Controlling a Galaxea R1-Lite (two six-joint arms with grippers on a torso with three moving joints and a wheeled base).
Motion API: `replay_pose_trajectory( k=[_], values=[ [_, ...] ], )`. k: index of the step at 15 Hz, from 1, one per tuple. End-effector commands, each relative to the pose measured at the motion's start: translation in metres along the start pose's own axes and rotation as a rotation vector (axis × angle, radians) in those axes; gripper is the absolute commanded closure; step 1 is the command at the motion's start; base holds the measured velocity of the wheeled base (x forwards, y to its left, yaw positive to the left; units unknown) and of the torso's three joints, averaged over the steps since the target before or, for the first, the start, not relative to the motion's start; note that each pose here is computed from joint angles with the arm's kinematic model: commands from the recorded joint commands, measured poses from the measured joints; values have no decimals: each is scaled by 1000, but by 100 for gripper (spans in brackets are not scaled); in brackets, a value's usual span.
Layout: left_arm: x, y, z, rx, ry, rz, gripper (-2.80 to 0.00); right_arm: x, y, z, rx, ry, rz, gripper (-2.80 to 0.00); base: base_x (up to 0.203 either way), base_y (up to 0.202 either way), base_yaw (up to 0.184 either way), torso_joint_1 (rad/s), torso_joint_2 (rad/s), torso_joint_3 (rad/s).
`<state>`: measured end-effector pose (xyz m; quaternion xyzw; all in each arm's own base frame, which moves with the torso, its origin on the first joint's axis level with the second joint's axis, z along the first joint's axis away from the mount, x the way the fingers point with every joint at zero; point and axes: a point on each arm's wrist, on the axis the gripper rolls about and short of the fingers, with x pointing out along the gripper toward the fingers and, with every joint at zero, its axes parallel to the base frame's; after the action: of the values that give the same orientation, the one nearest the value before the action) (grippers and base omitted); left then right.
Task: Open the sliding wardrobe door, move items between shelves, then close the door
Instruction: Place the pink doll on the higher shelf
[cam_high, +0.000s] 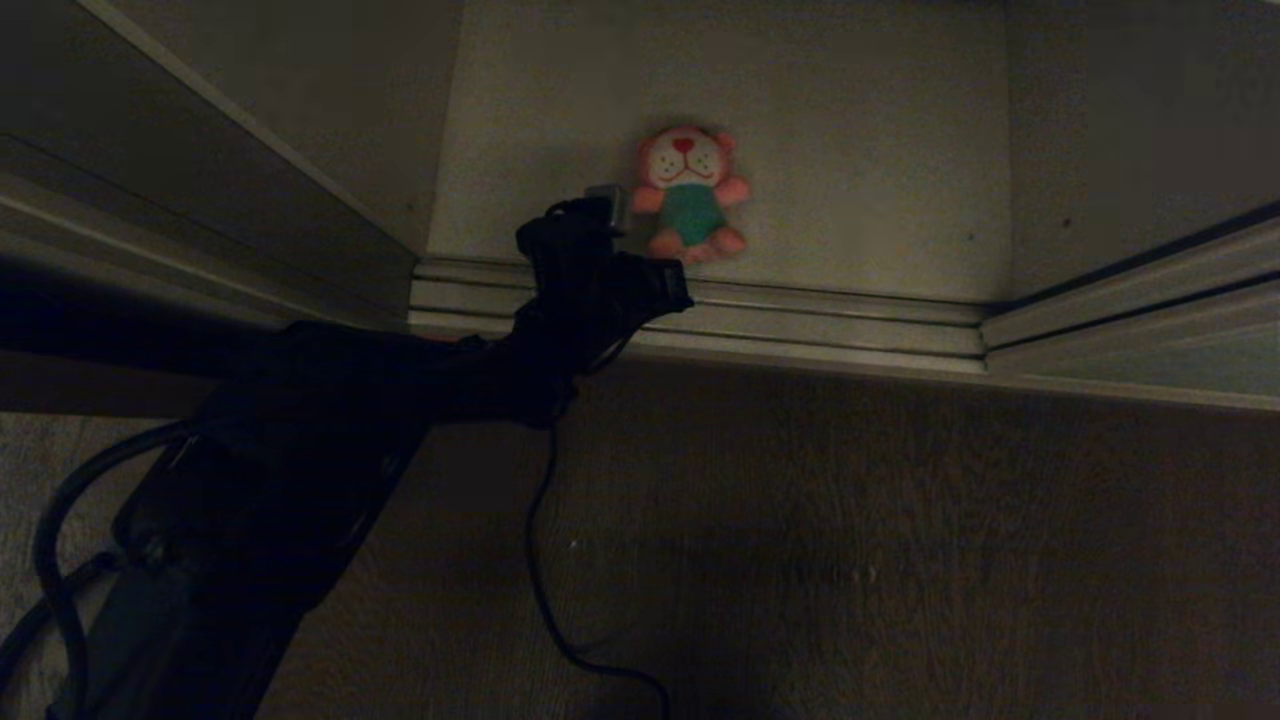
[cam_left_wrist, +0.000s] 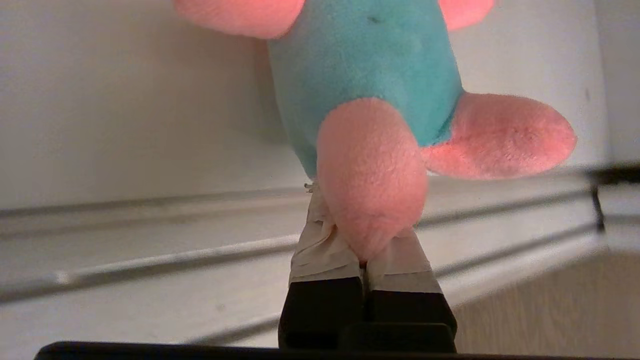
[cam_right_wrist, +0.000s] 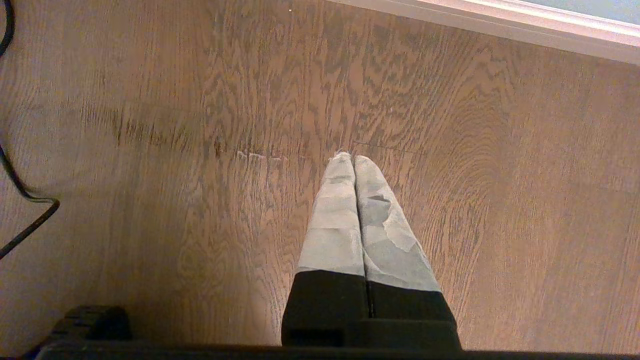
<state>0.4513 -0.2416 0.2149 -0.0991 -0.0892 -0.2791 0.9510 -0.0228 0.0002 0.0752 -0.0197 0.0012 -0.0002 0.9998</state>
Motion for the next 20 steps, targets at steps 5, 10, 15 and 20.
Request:
replay_pose_trajectory(
  k=[5,10,15,20],
  values=[
    [-16,-23,59,-13,-71,68,0,0,0,-1,-1,5,1,0,0,0,0,0,0,0],
    [-62,-43,92,-12,98,137,0,0,0,-1,-1,4,1,0,0,0,0,0,0,0],
    [-130,-55,133,11,309,157,0,0,0,-1,-1,4,1,0,0,0,0,0,0,0],
    [-211,-61,151,8,367,147,0,0,0,-1,-1,5,1,0,0,0,0,0,0,0]
  ],
)
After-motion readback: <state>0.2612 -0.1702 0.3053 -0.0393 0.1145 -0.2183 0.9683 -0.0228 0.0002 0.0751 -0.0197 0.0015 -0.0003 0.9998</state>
